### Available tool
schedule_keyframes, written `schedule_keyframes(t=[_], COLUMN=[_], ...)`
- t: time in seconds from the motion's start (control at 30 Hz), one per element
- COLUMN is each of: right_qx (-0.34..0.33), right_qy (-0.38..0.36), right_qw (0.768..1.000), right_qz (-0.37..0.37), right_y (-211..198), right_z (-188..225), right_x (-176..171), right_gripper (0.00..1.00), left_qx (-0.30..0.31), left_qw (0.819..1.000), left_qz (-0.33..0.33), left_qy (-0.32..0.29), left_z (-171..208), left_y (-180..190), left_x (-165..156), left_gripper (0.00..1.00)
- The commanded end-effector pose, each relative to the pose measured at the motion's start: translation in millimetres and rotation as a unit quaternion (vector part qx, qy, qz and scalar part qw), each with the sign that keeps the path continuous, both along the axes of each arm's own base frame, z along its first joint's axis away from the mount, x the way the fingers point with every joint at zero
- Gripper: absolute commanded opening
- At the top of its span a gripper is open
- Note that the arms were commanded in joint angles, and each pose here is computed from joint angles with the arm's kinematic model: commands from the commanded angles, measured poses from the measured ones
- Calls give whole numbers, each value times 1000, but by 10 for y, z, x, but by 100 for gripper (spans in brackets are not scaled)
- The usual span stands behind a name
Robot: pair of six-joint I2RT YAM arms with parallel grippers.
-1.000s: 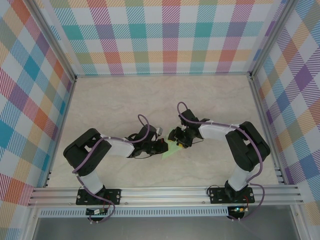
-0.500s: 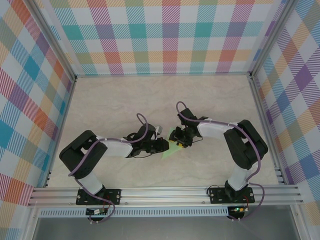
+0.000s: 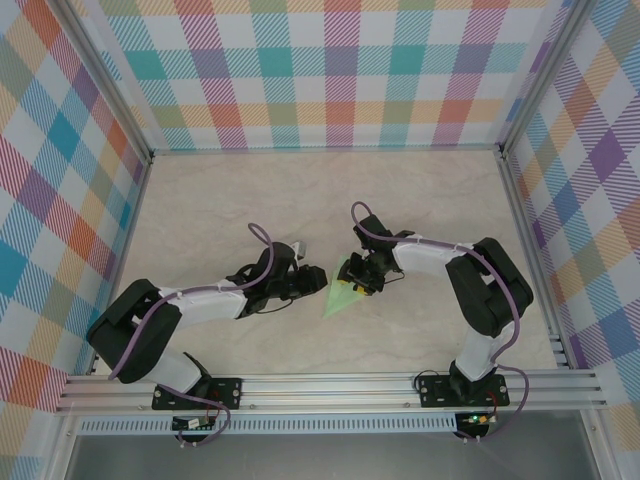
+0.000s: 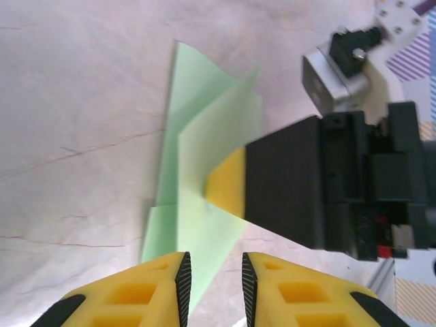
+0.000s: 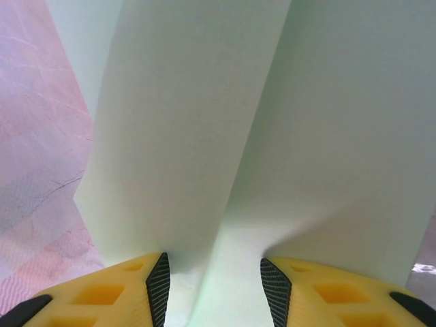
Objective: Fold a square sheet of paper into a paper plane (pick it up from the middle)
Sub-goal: Fourth fold the wing at the center of the table.
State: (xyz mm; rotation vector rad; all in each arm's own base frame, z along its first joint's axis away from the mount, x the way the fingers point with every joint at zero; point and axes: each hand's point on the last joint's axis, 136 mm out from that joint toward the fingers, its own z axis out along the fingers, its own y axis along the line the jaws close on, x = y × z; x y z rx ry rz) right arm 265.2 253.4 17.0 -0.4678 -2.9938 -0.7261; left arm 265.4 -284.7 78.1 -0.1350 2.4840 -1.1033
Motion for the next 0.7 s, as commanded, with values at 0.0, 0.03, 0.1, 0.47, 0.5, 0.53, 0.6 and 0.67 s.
schedule_keyframes(t=[0.0,0.03,0.1,0.47,0.5,0.53,0.6,0.67], right_qx=[-137,-137,-138,-155,-156,-157,-159,-159], right_qy=[67,67,69,84,82,83,86,87], right_qw=[988,988,988,984,984,984,983,983], right_qz=[-27,-27,-25,-23,-22,-22,-23,-24], right_y=[-572,-572,-574,-607,-607,-608,-610,-609], right_z=[-477,-478,-475,-486,-486,-487,-495,-498], right_x=[-308,-307,-312,-329,-323,-323,-328,-330], right_gripper=[46,46,46,42,42,42,42,42], left_qx=[13,12,8,-60,-62,-63,-71,-81], left_qw=[1000,1000,1000,997,997,997,996,995], left_qz=[25,25,21,-30,-33,-36,-42,-49], left_qy=[2,2,4,28,30,31,34,33], left_z=[-21,-20,-30,-62,-66,-71,-74,-55], left_y=[120,115,84,-248,-265,-280,-312,-357], left_x=[52,60,61,52,53,53,47,44], left_gripper=[29,29,29,16,16,16,15,14])
